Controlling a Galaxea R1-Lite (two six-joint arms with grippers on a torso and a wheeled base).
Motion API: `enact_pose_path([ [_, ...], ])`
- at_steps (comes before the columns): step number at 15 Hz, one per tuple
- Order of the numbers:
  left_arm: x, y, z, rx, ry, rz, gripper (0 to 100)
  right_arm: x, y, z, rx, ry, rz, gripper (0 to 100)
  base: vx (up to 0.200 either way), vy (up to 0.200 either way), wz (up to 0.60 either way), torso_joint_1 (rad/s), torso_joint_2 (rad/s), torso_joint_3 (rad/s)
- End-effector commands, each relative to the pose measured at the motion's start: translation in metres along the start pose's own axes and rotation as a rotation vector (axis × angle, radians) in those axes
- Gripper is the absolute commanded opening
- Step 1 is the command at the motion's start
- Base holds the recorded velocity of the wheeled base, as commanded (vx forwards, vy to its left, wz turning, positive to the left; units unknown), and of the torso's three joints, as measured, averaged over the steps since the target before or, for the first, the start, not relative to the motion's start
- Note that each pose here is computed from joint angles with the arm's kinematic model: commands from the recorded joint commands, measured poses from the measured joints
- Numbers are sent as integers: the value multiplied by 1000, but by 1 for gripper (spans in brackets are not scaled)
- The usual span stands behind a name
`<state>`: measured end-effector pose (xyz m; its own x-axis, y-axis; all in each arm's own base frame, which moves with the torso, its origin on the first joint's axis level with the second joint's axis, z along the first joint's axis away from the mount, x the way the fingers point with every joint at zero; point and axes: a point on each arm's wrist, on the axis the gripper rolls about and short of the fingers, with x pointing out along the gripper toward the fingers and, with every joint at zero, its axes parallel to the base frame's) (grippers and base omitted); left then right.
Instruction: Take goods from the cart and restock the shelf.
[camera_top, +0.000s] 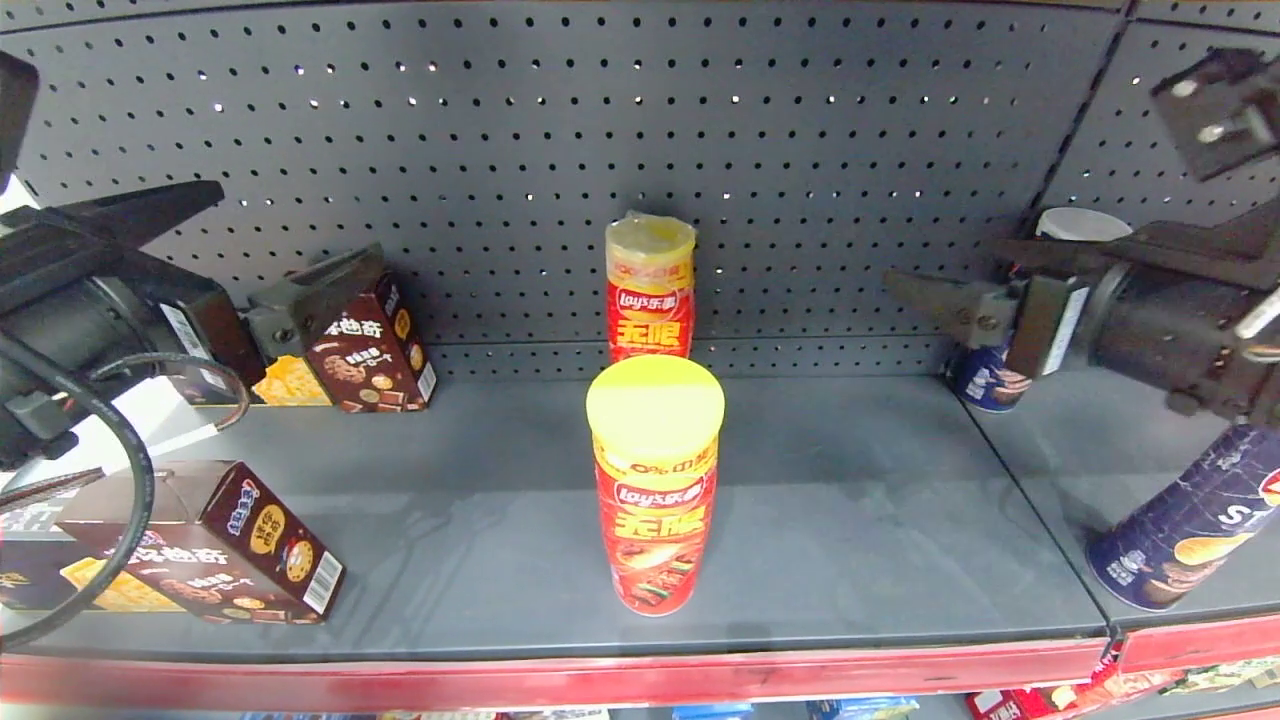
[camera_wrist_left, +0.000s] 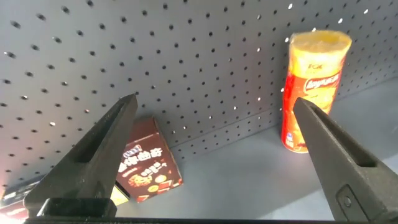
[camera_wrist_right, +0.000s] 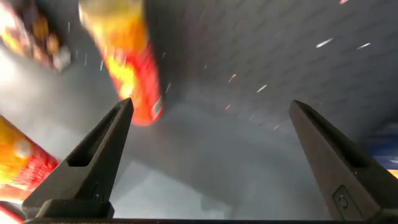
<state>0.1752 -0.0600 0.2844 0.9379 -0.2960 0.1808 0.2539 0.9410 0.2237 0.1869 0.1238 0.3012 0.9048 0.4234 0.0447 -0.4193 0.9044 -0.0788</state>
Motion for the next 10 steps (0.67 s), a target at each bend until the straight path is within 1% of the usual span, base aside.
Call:
enact_pose_path([
  [1, -10, 2, 7, -1, -34, 7, 100, -44, -16, 17, 11, -98, -52, 100, 0, 0, 0, 0, 0, 0],
  [2, -16, 3, 12, -1, -53, 12, 100, -68, -19, 12, 11, -113, -58, 100, 0, 0, 0, 0, 0, 0],
  [4, -22, 4, 13, -1, -61, 17, 100, -89, -23, 8, 13, -132, -68, 100, 0, 0, 0, 0, 0, 0],
  [5, -33, 3, 10, 0, -64, 18, 100, -108, -27, 6, 11, -157, -84, 100, 0, 0, 0, 0, 0, 0],
  [7, -41, 3, 9, -2, -68, 17, 100, -121, -28, 5, 12, -170, -85, 100, 0, 0, 0, 0, 0, 0],
  [8, -56, 4, 9, -1, -89, 21, 100, -144, -30, 4, 12, -176, -81, 100, 0, 0, 0, 0, 0, 0],
  [10, -70, 6, 16, -3, -131, 34, 100, -171, -32, 1, 11, -186, -88, 100, 0, 0, 0, 0, 0, 0],
])
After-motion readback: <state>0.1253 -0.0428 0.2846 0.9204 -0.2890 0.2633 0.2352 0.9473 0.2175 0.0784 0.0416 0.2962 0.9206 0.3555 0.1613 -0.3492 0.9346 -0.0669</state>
